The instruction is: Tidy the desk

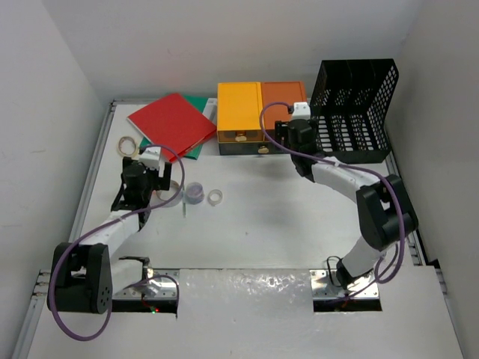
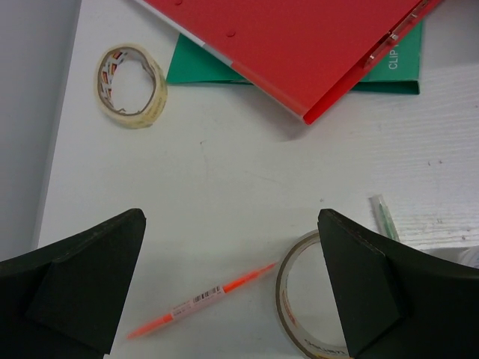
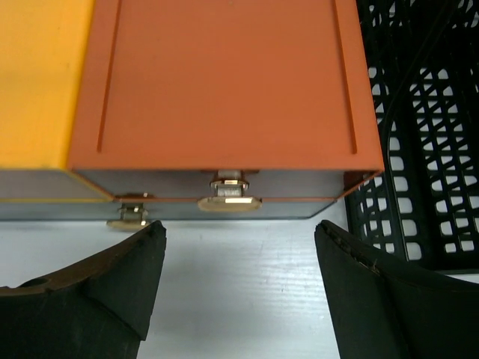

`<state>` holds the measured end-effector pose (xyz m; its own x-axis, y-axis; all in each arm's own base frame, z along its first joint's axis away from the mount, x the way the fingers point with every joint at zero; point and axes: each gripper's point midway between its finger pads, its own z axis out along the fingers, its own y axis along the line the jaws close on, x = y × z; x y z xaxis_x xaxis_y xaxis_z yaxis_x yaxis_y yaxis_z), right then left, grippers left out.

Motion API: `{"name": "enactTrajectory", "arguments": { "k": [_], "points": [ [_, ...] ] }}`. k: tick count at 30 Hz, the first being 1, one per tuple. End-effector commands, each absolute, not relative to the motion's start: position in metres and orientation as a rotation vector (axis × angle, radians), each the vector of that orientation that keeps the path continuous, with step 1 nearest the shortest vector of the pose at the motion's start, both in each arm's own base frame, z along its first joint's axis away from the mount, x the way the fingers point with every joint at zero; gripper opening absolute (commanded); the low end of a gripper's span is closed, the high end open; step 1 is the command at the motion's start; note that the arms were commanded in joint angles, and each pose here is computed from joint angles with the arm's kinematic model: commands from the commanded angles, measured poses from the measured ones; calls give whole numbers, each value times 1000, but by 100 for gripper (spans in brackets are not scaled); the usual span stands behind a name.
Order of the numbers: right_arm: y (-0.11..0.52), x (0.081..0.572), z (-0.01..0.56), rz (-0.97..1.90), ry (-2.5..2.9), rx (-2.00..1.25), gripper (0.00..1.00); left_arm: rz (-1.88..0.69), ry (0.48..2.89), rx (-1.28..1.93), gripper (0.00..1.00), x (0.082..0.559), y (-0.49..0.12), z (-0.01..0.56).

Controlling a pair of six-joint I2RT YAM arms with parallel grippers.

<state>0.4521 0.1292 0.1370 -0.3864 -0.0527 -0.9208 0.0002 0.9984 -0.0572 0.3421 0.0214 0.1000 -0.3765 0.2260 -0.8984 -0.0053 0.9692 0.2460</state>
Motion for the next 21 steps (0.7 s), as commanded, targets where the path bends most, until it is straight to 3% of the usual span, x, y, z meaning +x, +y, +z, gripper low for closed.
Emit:
{"name": "enactTrajectory", "arguments": {
  "k": [1, 12, 16, 21],
  "points": [
    [138, 478, 165, -53, 1870, 16, 78, 260, 1867, 113, 100, 356, 26, 128],
    [131, 500, 145, -159, 1860, 103, 67, 244, 1876, 132, 100, 355, 23, 125],
    [125, 503, 141, -187, 1848, 141, 59, 240, 1882, 131, 100, 354, 23, 123],
    [127, 506, 141, -178, 1832, 157, 37, 237, 1884, 136, 100, 354, 22, 123]
  ]
}}
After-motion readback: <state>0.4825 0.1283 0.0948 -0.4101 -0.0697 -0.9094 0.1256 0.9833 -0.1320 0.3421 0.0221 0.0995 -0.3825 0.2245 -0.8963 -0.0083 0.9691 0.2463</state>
